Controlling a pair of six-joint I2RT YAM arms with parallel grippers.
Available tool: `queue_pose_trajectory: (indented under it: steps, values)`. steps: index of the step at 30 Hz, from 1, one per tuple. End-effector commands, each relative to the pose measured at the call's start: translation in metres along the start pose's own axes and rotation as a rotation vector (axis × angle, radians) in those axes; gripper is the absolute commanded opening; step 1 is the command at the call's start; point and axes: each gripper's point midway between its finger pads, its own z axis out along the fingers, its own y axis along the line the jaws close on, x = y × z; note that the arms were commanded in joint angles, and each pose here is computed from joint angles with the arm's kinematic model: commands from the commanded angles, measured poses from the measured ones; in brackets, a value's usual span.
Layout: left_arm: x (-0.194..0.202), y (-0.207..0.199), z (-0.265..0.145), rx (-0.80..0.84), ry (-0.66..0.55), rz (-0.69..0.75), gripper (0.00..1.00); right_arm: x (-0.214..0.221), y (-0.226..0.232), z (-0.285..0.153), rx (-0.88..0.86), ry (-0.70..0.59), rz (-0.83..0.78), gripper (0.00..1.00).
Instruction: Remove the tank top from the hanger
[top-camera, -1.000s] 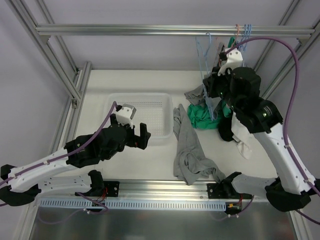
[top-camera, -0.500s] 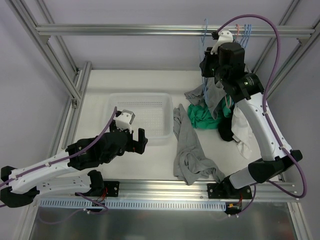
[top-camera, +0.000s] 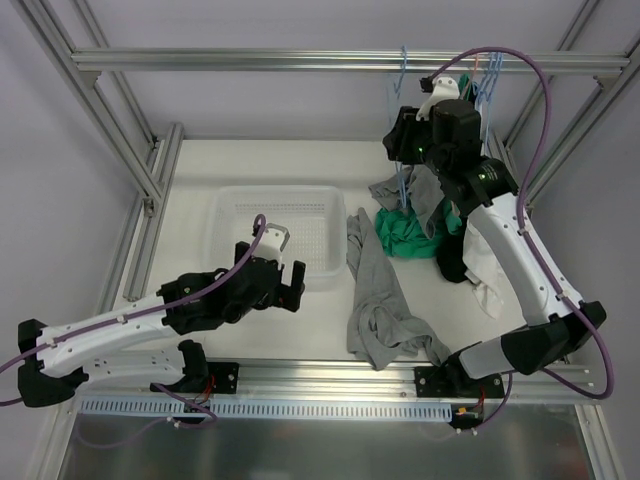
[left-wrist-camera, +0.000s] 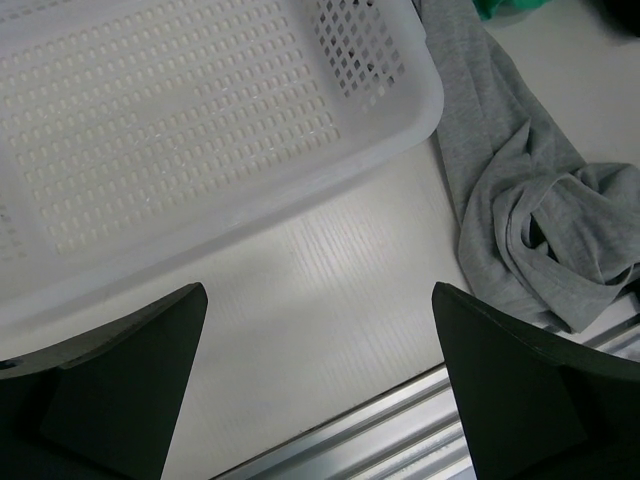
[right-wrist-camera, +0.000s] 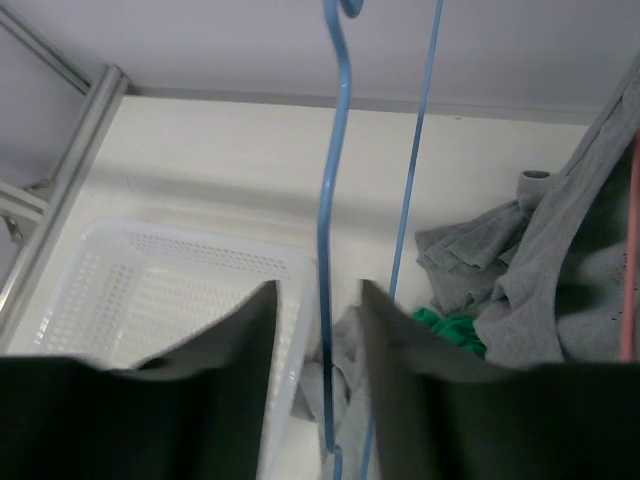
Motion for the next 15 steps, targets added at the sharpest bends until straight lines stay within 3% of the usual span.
queue_pose_trajectory:
  steps: [1, 3, 4, 8, 9, 11, 15]
  values:
    - [-0.004, -0.023, 0.005, 0.082, -0.001, -0.010, 0.99, 0.003, 0.004, -0.021, -0.032, 0.007, 0.041, 0.50]
    - [-0.007, -0.045, 0.007, 0.174, 0.004, -0.008, 0.99, 0.003, 0.005, -0.033, -0.047, -0.005, 0.050, 0.75]
    - [-0.004, -0.053, 0.012, 0.202, 0.014, 0.019, 0.99, 0.003, 0.007, -0.039, -0.056, -0.009, 0.050, 0.79]
    - [-0.005, -0.097, 0.022, 0.379, 0.023, 0.074, 0.99, 0.000, 0.016, -0.086, -0.148, -0.057, 0.027, 0.84]
    - [-0.003, -0.110, 0.020, 0.444, 0.044, 0.092, 0.99, 0.002, 0.016, -0.096, -0.158, -0.063, 0.023, 0.92]
    - [0.000, -0.131, 0.030, 0.498, 0.065, 0.137, 0.99, 0.019, 0.008, -0.112, -0.155, -0.039, -0.041, 0.99]
    - [0.010, -0.157, 0.057, 0.514, 0.133, 0.200, 0.99, 0.038, -0.018, -0.161, -0.077, -0.053, -0.092, 1.00]
